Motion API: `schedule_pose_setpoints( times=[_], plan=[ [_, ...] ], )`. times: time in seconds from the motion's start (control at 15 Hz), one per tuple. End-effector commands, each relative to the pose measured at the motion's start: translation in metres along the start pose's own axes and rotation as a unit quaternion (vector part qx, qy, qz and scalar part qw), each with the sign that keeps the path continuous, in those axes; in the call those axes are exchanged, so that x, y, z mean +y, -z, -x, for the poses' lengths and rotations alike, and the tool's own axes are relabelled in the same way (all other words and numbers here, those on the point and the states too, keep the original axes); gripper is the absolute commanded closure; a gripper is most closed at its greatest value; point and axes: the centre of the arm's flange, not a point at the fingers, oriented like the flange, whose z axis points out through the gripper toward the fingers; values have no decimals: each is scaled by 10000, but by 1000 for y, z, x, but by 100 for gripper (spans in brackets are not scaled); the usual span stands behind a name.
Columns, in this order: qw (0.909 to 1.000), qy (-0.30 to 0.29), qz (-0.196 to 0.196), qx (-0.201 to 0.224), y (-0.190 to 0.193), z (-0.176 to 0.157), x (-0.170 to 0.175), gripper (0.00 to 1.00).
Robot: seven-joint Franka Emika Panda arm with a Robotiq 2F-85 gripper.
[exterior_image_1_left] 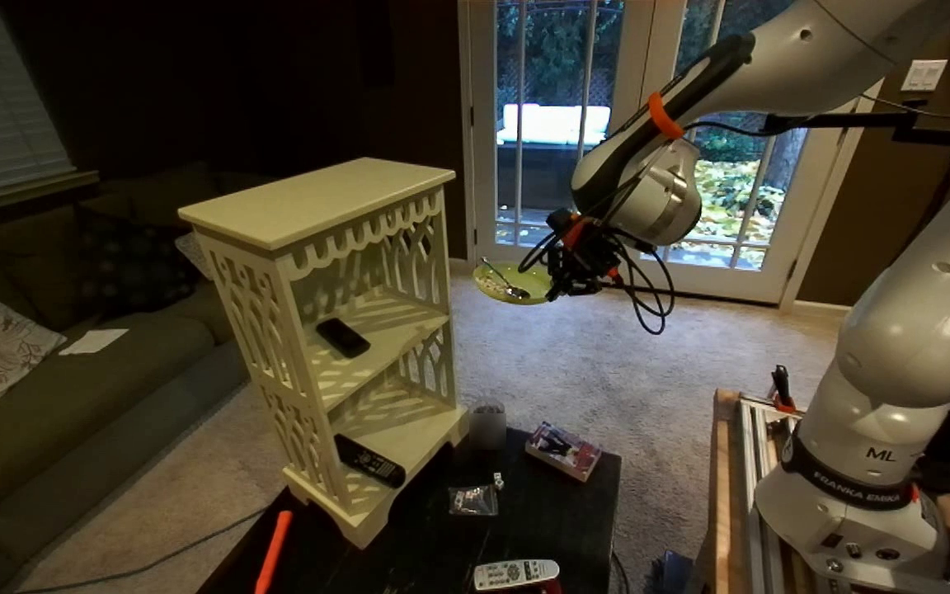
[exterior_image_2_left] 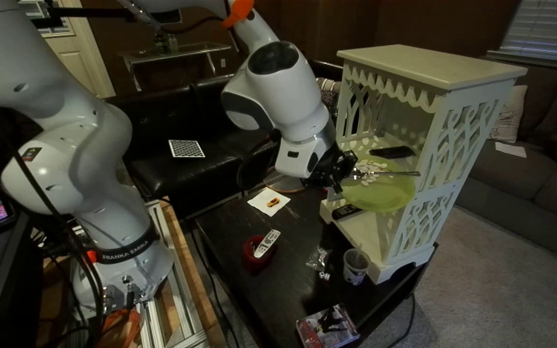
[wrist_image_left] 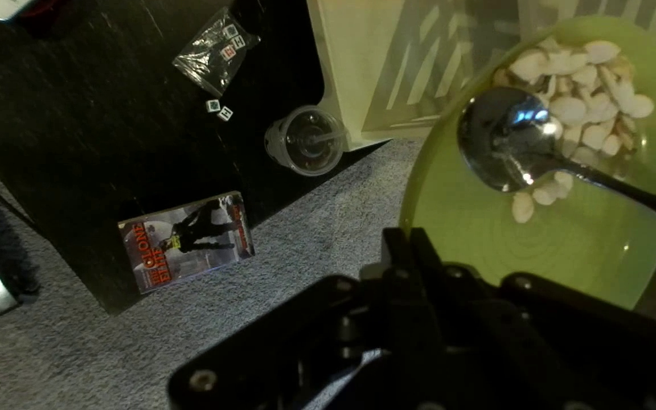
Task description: Put the plate on the top of the cupboard
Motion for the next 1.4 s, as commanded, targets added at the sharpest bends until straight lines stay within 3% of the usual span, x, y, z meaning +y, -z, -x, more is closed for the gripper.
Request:
schedule_pose_setpoints(
  times=[0.0, 0.4, 0.8, 0.87, 1.33],
  plan=[
    [9994, -348, -49, -8, 36, 1, -5, 99],
    [9977, -558, -31, 372, 78, 3, -50, 99],
    [9958, -640, -281, 596, 131, 9, -98, 99],
    [9962, -588, -226, 605, 108, -1, -81, 99],
    [9967, -582, -145, 545, 103, -3, -81, 97]
  ],
)
